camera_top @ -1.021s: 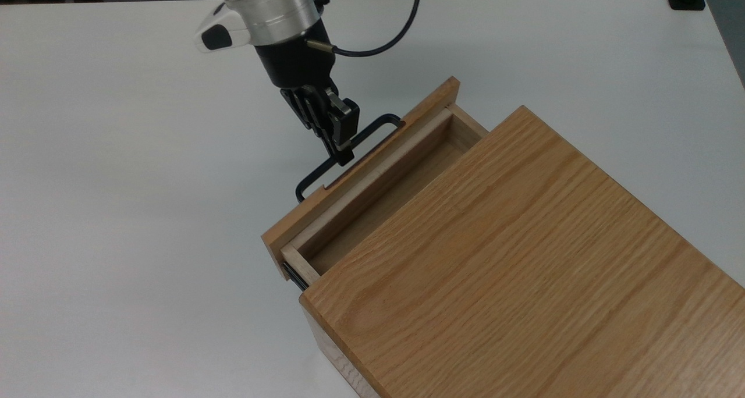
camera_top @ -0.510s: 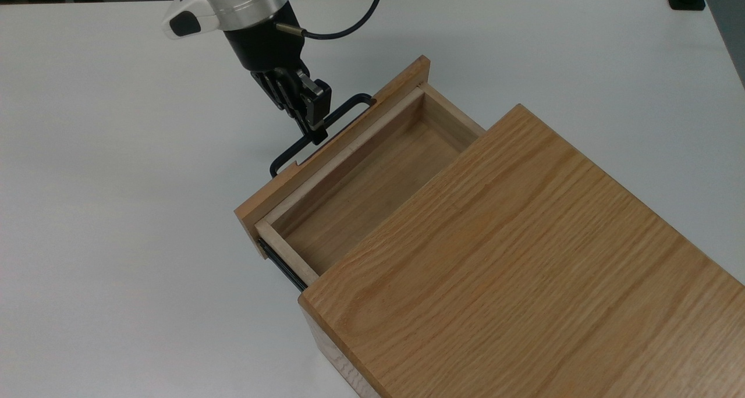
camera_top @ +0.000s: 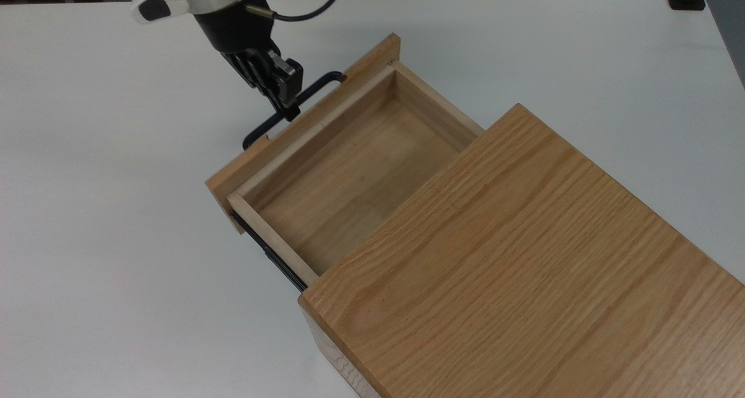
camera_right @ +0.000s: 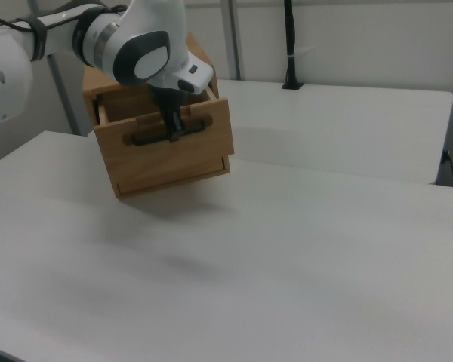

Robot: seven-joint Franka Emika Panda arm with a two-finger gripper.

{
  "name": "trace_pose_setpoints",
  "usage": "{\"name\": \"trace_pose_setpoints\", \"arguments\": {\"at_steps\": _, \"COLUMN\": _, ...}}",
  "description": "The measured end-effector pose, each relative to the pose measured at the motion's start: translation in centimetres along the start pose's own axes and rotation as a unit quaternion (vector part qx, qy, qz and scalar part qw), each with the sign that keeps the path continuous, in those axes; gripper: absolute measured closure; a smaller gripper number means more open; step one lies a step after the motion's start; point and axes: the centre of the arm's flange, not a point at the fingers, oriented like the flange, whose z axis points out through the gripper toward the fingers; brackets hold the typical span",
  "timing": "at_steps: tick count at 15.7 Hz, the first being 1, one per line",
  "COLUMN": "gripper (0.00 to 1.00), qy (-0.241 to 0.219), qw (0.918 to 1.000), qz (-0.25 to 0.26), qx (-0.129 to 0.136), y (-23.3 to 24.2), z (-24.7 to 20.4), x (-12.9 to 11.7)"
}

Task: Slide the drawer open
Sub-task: 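Pull the grasped handle outward, sliding the drawer out of the cabinet, then open the gripper, release the handle and lift away from the drawer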

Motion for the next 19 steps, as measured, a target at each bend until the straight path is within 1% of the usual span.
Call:
{"name": "trace_pose_setpoints", "arguments": {"at_steps": 10, "gripper": 0.86, "qy": -0.03, "qw": 0.9983, "qz": -0.024, "qx": -0.044, "y": 4.8, "z": -2.1, "x": 0.8}}
{"name": "trace_pose_setpoints", "arguments": {"at_steps": 11, "gripper": 0.79, "qy": -0.031, "qw": 0.998, "qz": -0.027, "qx": -0.048, "y": 5.2, "z": -2.3, "x": 1.0}}
{"name": "trace_pose_setpoints", "arguments": {"at_steps": 12, "gripper": 0.69, "qy": -0.031, "qw": 0.9978, "qz": -0.027, "qx": -0.051, "y": 5.8, "z": -2.4, "x": 1.3}}
{"name": "trace_pose_setpoints", "arguments": {"at_steps": 13, "gripper": 0.62, "qy": -0.031, "qw": 0.9978, "qz": -0.026, "qx": -0.052, "y": 6.3, "z": -2.5, "x": 1.5}}
{"name": "trace_pose_setpoints", "arguments": {"at_steps": 18, "gripper": 0.09, "qy": -0.021, "qw": 0.9972, "qz": -0.032, "qx": -0.064, "y": 6.8, "z": -3.5, "x": 1.5}}
{"name": "trace_pose_setpoints", "arguments": {"at_steps": 19, "gripper": 0.02, "qy": -0.02, "qw": 0.9971, "qz": -0.033, "qx": -0.065, "y": 6.7, "z": -4.0, "x": 1.3}}
